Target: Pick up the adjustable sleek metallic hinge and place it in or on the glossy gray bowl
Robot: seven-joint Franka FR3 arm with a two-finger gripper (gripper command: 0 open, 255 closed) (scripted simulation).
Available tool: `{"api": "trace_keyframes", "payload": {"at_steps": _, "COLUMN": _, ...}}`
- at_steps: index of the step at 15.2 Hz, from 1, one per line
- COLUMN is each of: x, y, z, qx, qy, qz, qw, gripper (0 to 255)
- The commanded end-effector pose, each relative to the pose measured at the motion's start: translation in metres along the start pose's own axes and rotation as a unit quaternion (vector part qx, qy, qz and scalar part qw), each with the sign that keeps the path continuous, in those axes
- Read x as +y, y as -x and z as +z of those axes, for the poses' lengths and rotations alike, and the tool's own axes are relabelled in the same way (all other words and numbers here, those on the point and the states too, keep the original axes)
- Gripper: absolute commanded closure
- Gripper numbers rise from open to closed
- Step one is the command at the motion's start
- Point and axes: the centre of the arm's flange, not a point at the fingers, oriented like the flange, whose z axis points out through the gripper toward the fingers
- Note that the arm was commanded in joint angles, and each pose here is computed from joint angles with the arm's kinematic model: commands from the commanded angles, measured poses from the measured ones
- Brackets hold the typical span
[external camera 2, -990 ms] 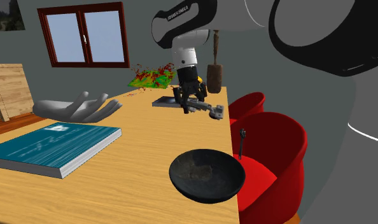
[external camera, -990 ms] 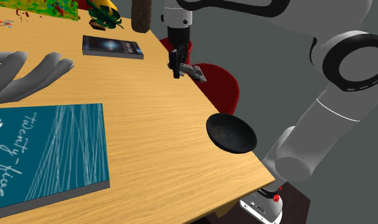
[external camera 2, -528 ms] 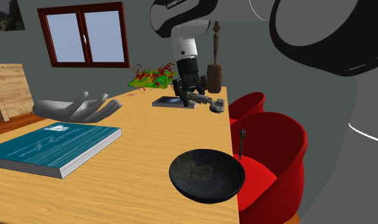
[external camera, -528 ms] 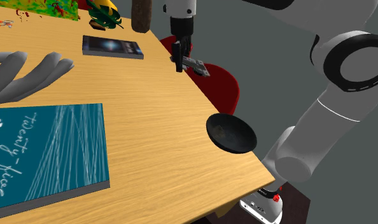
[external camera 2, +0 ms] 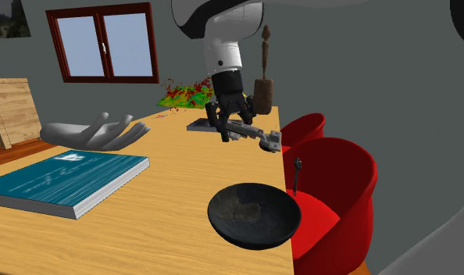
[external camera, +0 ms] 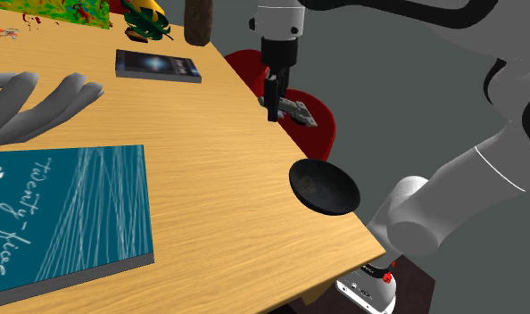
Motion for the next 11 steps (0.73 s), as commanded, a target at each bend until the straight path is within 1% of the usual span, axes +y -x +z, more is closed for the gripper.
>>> {"api": "trace_keyframes", "payload": {"at_steps": 1, "x": -0.015, "y": 0.022, "z": 0.004, "qx": 0.0, "qy": 0.0, "qz": 0.0, "qw": 1.0, "gripper": 255}}
{"api": "trace_keyframes", "payload": {"at_steps": 11, "x": -0.099, "y": 0.121, "z": 0.026, "qx": 0.0, "qy": 0.0, "qz": 0.0, "qw": 1.0, "gripper": 255}}
